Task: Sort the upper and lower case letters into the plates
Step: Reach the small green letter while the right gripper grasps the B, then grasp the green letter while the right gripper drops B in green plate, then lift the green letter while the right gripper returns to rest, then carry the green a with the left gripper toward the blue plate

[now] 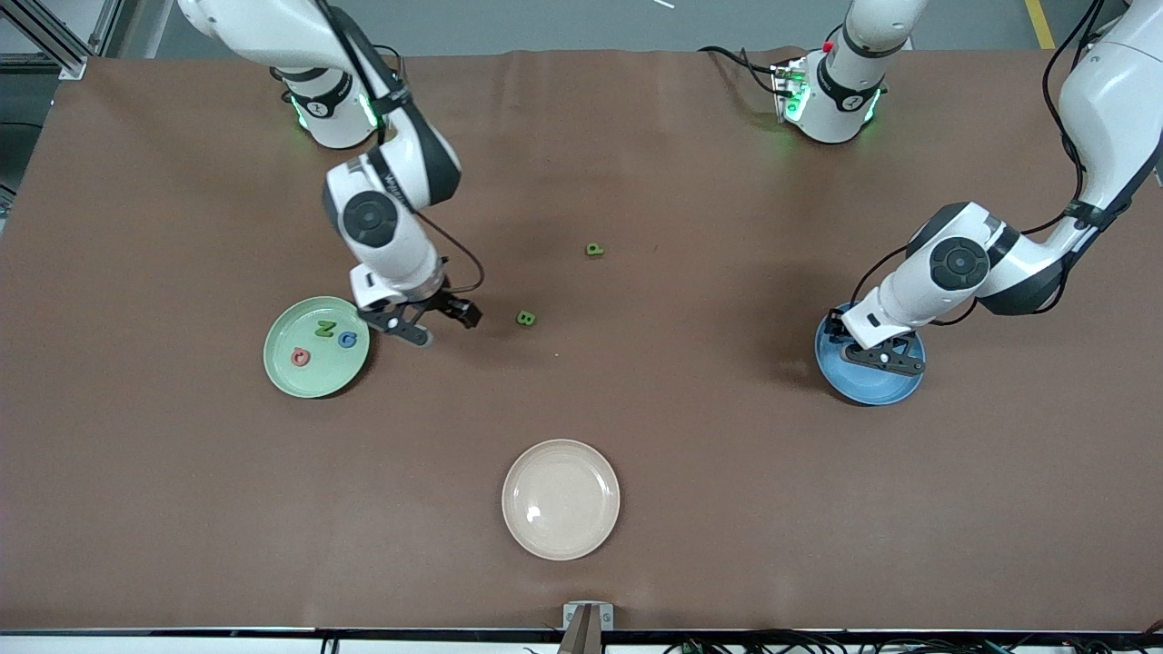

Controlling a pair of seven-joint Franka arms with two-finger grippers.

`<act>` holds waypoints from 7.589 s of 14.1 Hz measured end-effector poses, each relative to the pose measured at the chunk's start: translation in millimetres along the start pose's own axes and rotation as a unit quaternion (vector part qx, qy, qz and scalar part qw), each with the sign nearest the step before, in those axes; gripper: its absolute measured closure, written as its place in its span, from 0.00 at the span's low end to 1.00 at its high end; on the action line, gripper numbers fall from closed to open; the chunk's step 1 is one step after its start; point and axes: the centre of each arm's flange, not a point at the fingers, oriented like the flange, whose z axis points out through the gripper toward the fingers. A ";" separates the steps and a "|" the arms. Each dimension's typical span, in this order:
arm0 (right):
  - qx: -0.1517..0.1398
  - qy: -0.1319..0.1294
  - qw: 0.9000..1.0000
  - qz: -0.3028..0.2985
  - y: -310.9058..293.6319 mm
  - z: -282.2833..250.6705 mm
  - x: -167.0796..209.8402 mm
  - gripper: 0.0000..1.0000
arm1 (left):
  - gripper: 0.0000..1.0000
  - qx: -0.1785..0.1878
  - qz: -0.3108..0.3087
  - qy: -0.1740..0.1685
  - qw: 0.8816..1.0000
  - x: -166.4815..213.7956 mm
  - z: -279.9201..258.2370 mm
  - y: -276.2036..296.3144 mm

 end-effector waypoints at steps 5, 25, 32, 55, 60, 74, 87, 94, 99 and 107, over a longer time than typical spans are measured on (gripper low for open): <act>-0.004 -0.001 0.999 0.035 -56.4 50.1 -56.7 0.00 | 0.00 -0.021 -0.015 0.025 0.999 10.1 -47.7 71.3; 0.010 0.023 1.000 0.000 -74.9 75.3 -65.7 0.44 | 0.00 0.032 -0.172 -0.031 0.984 -56.5 -40.8 434.1; -0.005 0.025 1.000 0.010 -61.2 68.3 -34.7 0.65 | 0.00 0.010 -0.183 -0.022 0.983 -53.8 -35.8 448.3; -0.038 -0.031 0.989 -0.139 207.6 30.7 196.1 0.65 | 0.13 0.001 -0.195 -0.010 0.981 -87.0 27.8 492.2; -0.036 -0.031 0.989 -0.139 204.8 36.6 195.4 0.50 | 0.29 0.000 -0.197 -0.009 0.980 -84.8 28.1 491.0; -0.069 -0.125 0.978 -0.150 193.6 -154.9 251.9 0.00 | 0.56 -0.015 -0.201 -0.003 0.979 -78.3 25.9 490.4; -0.062 -0.090 0.983 -0.146 223.8 -277.2 287.7 0.00 | 0.63 -0.003 -0.207 0.015 0.978 -66.9 0.9 485.9; -0.065 -0.099 0.982 -0.148 222.3 -285.2 283.6 0.00 | 0.63 0.007 -0.183 0.016 0.983 -21.8 -99.7 411.0; -0.045 -0.087 0.984 -0.150 220.7 -310.9 272.6 0.00 | 0.63 0.031 -0.113 -0.019 0.993 5.9 -141.6 317.4; -0.026 -0.060 0.986 -0.150 241.4 -332.4 226.4 0.00 | 0.63 0.040 -0.058 -0.046 0.996 40.3 -161.4 124.6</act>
